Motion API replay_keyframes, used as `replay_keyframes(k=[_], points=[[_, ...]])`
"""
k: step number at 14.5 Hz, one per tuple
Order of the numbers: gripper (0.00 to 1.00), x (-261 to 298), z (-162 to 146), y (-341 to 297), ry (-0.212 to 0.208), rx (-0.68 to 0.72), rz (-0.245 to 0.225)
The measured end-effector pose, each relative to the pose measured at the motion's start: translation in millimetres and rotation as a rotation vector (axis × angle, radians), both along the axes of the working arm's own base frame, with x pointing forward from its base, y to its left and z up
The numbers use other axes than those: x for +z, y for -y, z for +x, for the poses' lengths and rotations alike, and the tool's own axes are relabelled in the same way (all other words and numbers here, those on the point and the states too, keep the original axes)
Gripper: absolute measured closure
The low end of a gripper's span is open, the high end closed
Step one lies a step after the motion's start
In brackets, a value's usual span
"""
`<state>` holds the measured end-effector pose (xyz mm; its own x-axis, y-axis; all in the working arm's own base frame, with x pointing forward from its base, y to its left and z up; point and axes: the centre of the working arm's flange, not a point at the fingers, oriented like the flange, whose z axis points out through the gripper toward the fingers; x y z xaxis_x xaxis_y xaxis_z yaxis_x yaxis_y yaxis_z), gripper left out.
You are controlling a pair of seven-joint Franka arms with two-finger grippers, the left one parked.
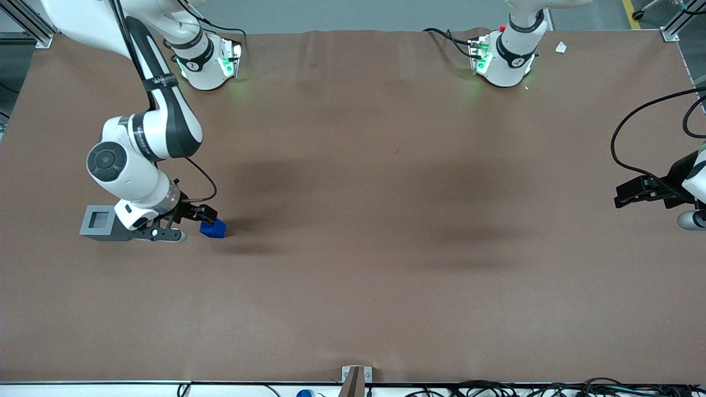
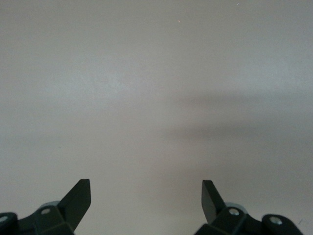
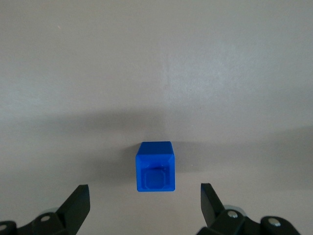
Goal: Insert blue part into gray base with right arm
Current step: 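Close the right gripper on the blue cube and lift it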
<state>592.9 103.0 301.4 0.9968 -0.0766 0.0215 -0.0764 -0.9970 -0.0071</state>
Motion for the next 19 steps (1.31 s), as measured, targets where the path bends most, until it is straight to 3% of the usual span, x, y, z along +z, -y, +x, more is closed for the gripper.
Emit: replay_keyframes(k=[7,17,19], points=[[0.00,-50,-1,0,-0.018,0.000,-0.007],[0.02,-77,-4,1,-0.001,0.000,-0.006],[0.20,-77,-4,1,-0.001,0.000,-0.006]])
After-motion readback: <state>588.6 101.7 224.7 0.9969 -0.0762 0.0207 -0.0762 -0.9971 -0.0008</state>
